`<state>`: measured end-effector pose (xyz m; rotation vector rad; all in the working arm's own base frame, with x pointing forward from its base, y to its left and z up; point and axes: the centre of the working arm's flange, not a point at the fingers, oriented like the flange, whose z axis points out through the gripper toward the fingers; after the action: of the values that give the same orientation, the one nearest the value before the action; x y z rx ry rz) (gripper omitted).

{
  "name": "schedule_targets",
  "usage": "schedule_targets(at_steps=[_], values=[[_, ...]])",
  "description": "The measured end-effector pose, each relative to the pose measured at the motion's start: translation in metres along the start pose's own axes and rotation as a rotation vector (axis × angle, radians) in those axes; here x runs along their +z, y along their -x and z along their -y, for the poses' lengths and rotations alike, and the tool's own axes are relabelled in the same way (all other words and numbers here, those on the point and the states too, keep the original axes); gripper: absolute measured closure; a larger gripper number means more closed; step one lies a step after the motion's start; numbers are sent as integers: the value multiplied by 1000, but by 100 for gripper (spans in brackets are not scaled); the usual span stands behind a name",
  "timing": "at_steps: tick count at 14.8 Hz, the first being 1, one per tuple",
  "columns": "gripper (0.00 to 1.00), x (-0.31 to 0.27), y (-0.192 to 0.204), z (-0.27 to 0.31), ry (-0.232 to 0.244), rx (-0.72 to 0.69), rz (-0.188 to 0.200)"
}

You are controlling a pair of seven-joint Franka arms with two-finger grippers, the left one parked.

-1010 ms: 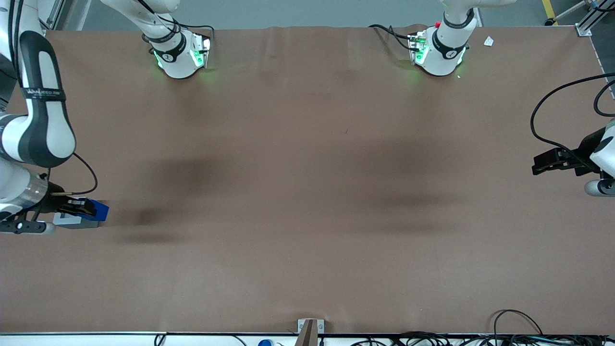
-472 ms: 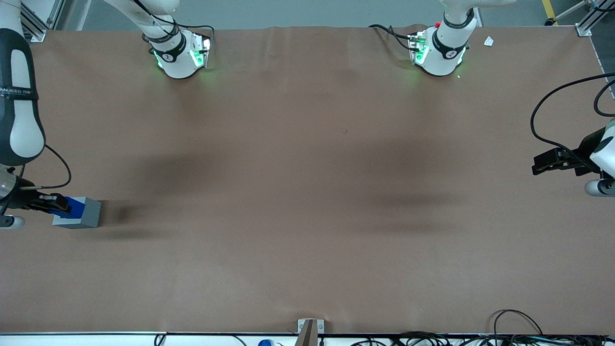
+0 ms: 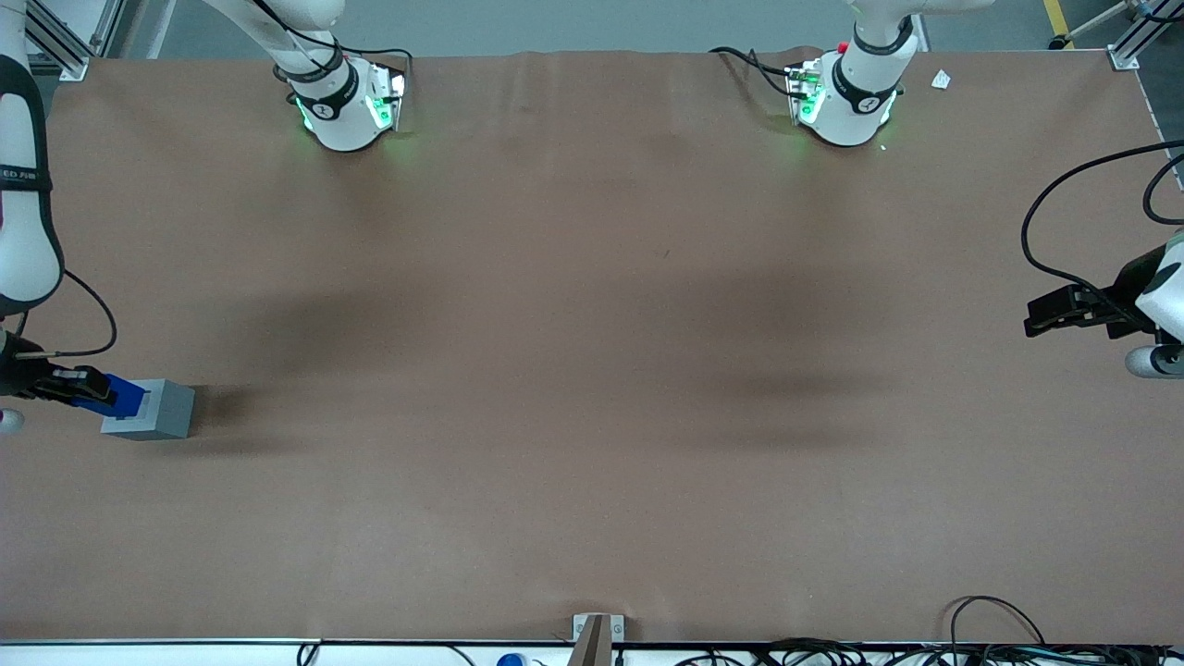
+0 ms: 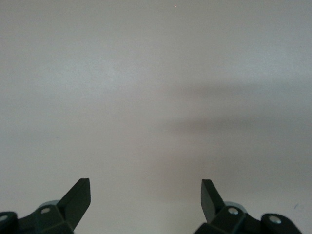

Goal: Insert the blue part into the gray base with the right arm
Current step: 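Lower the blue cube into the gray base's square hole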

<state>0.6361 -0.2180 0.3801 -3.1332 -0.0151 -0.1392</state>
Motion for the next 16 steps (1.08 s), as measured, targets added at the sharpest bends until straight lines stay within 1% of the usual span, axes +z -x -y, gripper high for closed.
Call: schedule_targets(at_steps=[7, 10, 16], values=[[49, 19, 7, -24, 0, -1, 11], [49, 34, 11, -36, -3, 8, 24], [49, 45, 10, -34, -11, 2, 36]])
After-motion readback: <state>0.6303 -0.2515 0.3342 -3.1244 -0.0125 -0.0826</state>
